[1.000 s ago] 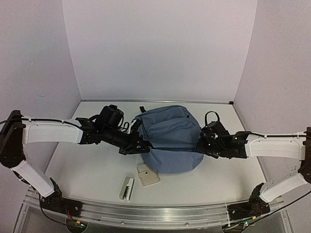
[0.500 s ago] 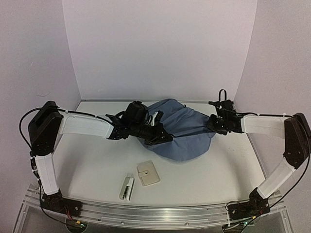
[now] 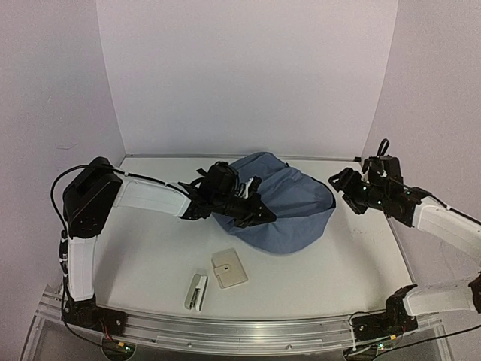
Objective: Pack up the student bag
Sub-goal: Zip the student bag at the center of the board.
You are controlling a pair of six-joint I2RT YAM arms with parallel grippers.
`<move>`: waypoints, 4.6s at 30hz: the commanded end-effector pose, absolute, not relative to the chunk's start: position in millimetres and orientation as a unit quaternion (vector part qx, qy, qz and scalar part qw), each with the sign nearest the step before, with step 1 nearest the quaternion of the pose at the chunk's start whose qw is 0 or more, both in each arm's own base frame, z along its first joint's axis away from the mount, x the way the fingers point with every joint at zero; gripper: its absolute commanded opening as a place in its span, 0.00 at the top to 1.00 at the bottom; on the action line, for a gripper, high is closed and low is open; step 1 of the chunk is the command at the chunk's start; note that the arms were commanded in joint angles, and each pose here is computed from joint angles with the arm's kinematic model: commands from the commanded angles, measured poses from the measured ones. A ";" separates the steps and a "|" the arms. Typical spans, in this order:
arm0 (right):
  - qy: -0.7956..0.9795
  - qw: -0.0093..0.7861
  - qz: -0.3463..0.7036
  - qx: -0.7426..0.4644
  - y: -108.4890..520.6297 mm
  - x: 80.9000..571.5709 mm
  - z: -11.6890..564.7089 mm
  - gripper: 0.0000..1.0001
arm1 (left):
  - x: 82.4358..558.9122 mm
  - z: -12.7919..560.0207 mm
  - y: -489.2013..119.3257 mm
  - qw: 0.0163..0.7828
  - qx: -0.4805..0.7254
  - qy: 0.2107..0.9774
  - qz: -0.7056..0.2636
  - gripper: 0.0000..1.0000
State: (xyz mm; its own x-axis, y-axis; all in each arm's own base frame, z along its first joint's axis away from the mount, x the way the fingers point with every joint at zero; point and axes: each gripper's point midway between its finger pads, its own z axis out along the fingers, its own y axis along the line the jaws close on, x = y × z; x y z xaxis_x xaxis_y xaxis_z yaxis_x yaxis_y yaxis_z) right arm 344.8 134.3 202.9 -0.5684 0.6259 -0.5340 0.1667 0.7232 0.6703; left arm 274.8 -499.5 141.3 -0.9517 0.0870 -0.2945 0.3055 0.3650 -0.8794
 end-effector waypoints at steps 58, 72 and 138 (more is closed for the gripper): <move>0.826 0.253 0.371 0.340 213.9 282.4 113.1 1.00 | 264.9 188.5 -482.7 0.089 0.108 0.803 -0.579 1.00; 0.828 0.274 0.350 0.342 196.9 275.7 121.3 1.00 | 289.1 177.4 -439.8 0.103 0.070 0.813 -0.569 1.00; 0.822 0.426 0.001 -0.379 373.5 304.4 135.5 0.52 | 322.9 163.3 -414.8 0.029 0.084 0.814 -0.573 1.00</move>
State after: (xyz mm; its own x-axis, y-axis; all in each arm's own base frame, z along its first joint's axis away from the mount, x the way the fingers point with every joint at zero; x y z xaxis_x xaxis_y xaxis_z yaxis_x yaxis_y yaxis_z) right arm 303.6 363.1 139.8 -0.3870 -0.5819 -0.7153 -0.6131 0.7418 -0.2718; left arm 310.6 -410.3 142.2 -0.9881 0.1174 -0.0990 0.1357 0.3646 -0.9212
